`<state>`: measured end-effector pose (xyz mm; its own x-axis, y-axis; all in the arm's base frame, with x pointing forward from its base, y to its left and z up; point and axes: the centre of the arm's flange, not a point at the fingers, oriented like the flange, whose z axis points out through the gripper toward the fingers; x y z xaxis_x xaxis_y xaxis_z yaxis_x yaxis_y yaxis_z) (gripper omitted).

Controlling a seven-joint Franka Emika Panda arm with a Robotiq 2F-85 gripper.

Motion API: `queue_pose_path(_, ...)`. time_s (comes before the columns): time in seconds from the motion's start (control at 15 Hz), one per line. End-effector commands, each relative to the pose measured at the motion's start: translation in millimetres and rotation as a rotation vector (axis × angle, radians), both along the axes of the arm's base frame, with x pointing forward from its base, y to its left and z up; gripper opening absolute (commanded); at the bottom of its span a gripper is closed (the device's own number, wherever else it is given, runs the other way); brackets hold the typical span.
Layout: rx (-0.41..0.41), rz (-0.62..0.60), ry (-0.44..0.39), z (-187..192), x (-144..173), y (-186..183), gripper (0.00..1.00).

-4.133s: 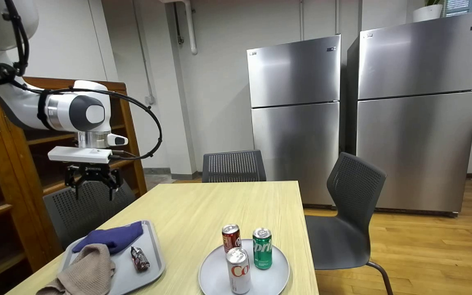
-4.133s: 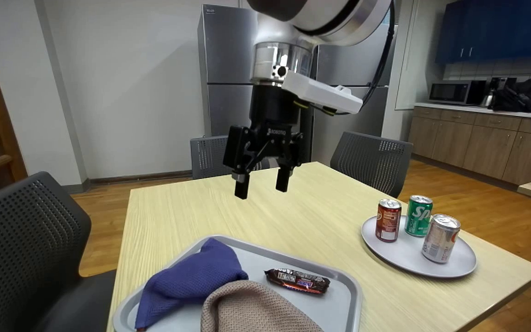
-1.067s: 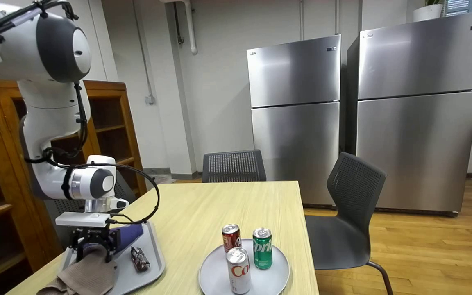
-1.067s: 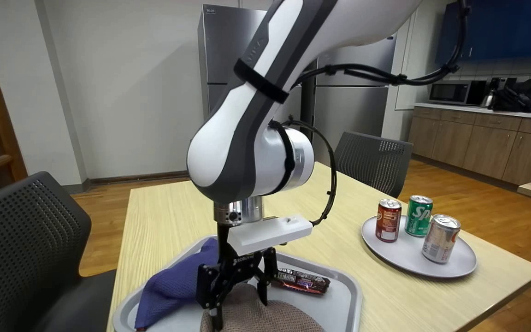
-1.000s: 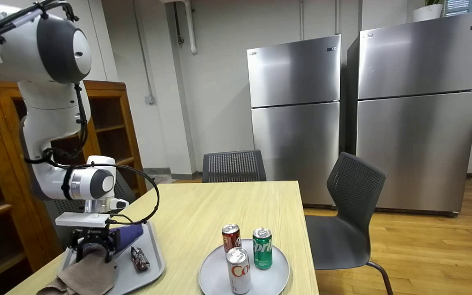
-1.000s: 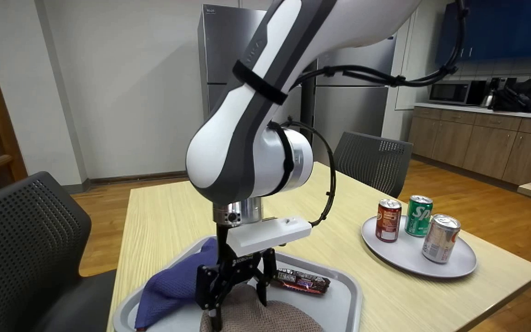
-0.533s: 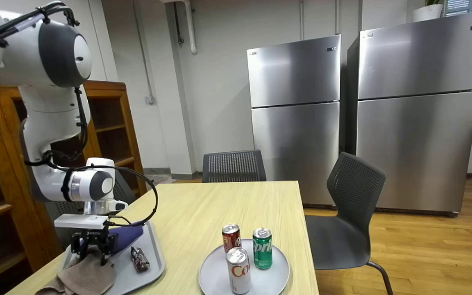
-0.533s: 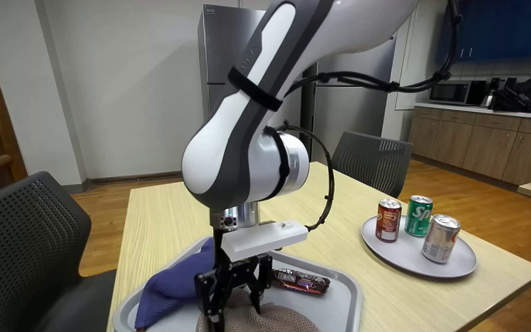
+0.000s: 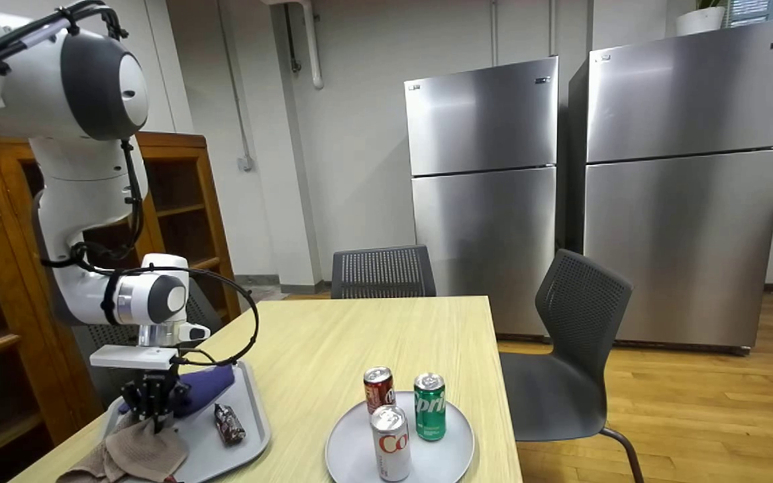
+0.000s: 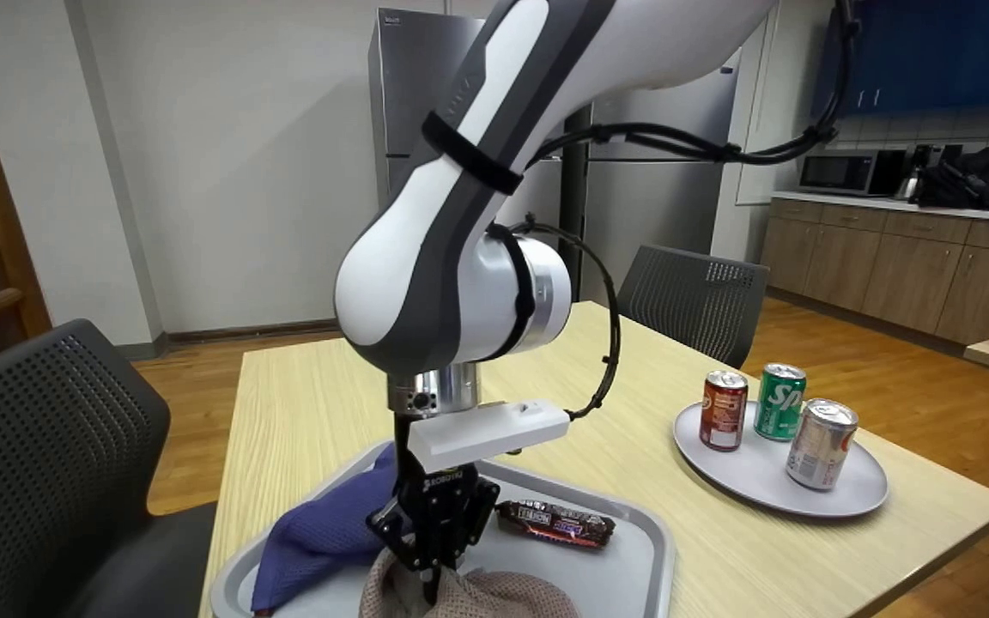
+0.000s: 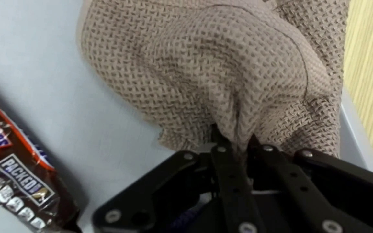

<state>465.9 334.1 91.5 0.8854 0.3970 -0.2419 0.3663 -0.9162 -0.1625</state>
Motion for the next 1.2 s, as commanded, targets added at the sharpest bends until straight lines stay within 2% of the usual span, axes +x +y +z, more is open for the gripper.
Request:
queue_pose_path(0.0, -0.016, -0.008, -0.012, 35.7, 2.4, 0.8, 0.00)
queue_pose_path(0.07, -0.013, -0.010, -0.020, 44.4, 3.6, 0.6, 0.03)
queue_pose_path(0.6, 0.000, -0.059, -0.132, 125.5, 14.7, -12.8, 0.03)
queue_pose_path(1.13, 0.013, -0.090, -0.217, 177.5, 31.1, -75.8, 0.03)
